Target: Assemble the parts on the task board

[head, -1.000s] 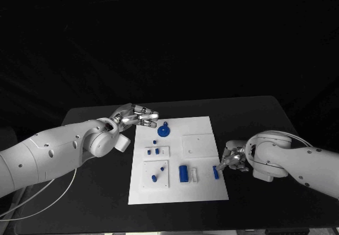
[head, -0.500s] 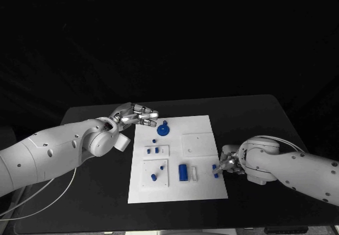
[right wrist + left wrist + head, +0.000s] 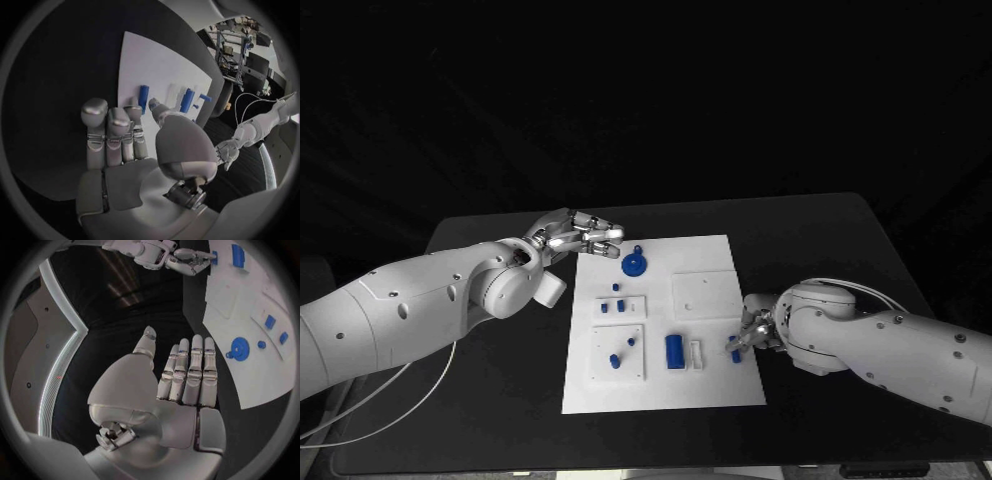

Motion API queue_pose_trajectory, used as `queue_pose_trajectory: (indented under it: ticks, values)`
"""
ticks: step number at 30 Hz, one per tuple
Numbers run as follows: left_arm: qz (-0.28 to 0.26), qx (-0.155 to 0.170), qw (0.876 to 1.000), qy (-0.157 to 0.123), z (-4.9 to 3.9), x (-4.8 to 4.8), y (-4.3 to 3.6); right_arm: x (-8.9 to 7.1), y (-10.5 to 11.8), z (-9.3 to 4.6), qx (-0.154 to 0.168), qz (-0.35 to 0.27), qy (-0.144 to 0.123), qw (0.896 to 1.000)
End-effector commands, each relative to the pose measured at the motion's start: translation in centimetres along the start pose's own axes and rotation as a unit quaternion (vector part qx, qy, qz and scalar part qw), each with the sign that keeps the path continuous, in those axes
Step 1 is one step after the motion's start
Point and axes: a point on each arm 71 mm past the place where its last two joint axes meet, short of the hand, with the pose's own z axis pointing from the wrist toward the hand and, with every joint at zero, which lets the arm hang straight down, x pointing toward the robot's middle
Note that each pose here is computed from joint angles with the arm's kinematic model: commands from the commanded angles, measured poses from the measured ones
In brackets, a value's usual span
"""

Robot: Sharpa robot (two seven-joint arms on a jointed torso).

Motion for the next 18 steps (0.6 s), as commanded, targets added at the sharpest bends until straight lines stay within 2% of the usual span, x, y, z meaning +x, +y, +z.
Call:
queue_pose_trajectory:
  ticks: [1, 9, 18]
  values:
    - [-0.003, 0.005, 1.0, 0.006, 0.03, 0.19, -0.14, 1.5, -0.2, 0.7, 0.019, -0.043, 0.004, 0.999]
    - [-0.005, 0.003, 1.0, 0.009, -0.02, 0.2, -0.1, 3.1, 0.3, 1.6, 0.023, -0.085, -0.002, 0.996]
    - [-0.005, 0.001, 1.0, 0.009, -0.06, 0.14, -0.07, 3.8, 0.8, 1.6, 0.018, -0.102, -0.003, 0.995]
